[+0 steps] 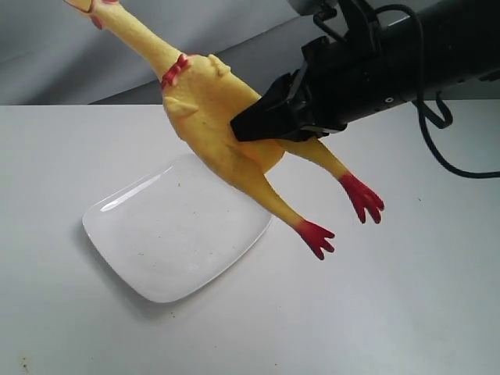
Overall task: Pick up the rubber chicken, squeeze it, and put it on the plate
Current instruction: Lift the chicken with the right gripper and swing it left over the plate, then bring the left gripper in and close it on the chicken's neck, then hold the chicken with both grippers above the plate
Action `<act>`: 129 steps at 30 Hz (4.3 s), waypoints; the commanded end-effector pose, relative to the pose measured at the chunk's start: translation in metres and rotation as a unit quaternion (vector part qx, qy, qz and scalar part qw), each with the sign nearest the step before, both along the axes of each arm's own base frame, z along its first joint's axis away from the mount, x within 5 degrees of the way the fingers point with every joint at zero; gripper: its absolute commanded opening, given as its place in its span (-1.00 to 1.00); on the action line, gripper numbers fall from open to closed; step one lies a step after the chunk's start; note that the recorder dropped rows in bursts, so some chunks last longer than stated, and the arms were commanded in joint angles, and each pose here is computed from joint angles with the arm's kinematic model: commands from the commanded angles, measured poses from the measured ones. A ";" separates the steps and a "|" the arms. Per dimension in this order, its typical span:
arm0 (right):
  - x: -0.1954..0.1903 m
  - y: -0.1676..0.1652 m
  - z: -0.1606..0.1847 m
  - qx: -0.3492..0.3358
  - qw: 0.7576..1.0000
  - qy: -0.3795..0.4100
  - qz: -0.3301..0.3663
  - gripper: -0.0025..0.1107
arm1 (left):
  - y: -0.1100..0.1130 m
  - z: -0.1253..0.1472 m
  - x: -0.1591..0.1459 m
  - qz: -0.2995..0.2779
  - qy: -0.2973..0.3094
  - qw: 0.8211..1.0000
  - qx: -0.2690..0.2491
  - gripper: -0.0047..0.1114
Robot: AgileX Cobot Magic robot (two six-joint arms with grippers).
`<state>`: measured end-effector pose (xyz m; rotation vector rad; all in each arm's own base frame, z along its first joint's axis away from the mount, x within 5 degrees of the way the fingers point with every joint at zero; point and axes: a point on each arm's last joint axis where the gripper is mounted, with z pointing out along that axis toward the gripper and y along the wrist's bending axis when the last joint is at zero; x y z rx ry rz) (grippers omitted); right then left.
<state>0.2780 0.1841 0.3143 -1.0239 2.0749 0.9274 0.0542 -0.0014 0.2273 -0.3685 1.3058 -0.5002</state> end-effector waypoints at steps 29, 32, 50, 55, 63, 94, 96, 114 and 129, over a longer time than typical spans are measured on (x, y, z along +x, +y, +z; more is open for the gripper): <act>-0.009 0.007 0.005 0.047 0.997 0.023 0.051 -0.96 | -0.097 0.002 0.159 -0.428 0.140 0.891 -0.060 0.87; -0.005 0.014 -0.010 0.043 0.996 0.053 0.063 -0.96 | -0.097 0.001 0.159 -0.430 0.141 0.890 -0.058 0.87; -0.007 0.029 -0.014 0.065 0.992 0.059 0.088 -0.96 | -0.098 0.007 0.158 -0.439 0.116 0.888 -0.070 0.87; -0.008 0.031 -0.012 0.080 0.991 0.067 0.090 -0.96 | -0.098 0.007 0.158 -0.440 0.122 0.886 -0.083 0.87; -0.008 0.033 -0.009 0.099 0.989 0.063 0.093 -0.96 | -0.101 0.003 0.154 -0.464 0.145 0.871 -0.069 0.87; -0.012 0.032 -0.011 0.088 0.988 0.066 0.112 -0.96 | -0.102 0.003 0.152 -0.472 0.133 0.870 -0.048 0.88; -0.012 0.032 -0.011 0.087 0.988 0.066 0.112 -0.96 | -0.102 0.003 0.152 -0.472 0.133 0.870 -0.048 0.85; -0.011 0.032 -0.011 0.086 0.988 0.062 0.110 -0.96 | -0.105 0.000 0.148 -0.490 0.136 0.861 -0.013 -0.77; -0.010 0.032 -0.011 0.085 0.989 0.059 0.103 -0.96 | -0.105 0.000 0.148 -0.490 0.142 0.860 -0.020 0.02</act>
